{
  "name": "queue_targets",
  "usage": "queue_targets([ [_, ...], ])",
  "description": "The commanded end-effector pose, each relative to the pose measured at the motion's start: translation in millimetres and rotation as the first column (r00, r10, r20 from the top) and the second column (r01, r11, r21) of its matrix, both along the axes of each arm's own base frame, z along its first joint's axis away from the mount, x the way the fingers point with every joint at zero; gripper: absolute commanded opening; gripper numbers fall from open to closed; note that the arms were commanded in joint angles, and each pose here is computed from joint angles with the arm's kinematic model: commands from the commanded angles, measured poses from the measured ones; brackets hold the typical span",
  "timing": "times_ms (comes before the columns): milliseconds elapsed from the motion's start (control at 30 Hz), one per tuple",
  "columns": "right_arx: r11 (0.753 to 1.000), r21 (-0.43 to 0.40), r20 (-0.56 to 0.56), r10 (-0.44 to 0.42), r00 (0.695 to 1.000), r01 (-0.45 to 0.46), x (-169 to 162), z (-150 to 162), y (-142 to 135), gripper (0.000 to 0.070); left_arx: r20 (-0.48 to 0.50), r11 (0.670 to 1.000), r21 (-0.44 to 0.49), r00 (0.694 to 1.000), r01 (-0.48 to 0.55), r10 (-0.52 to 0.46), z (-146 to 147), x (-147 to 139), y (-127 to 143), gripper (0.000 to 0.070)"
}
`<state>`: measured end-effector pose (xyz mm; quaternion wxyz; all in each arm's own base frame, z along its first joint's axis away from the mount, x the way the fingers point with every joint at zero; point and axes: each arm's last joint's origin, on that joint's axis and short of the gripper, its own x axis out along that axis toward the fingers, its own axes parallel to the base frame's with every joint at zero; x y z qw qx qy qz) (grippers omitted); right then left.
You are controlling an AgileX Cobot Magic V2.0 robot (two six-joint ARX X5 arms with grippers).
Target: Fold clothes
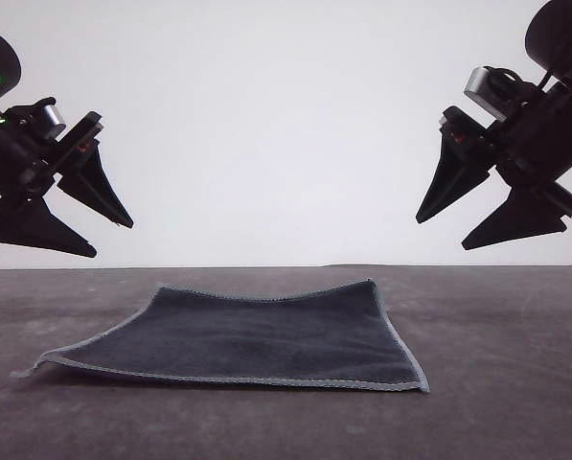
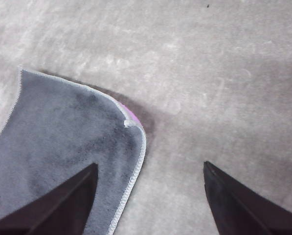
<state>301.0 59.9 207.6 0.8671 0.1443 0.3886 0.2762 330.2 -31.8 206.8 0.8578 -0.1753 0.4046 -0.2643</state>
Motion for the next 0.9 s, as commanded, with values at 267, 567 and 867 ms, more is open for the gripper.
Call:
queue_targets([
  [267,1.0,0.007,0.038,0.009,0.999,-0.009,6.0,4.5,2.8,0.0431,0.027,1.0,0.007,1.0,0.01,-0.01,2.8,7.6,-3.8,0.0355],
  [567,0.999,0.009,0.008,0.04,0.999,-0.04,22.9,-5.9,15.4,0.0431,0.005,0.998,0.014,0.999,0.053,-0.053,1.2,36.5,-19.4,0.0355],
  [867,0.992,0.039,-0.067,0.124,0.99,-0.122,54.8,-32.2,40.1,0.0431,-0.073,0.99,0.049,0.989,0.13,-0.127,-25.5,69.4,-36.2,0.0355],
])
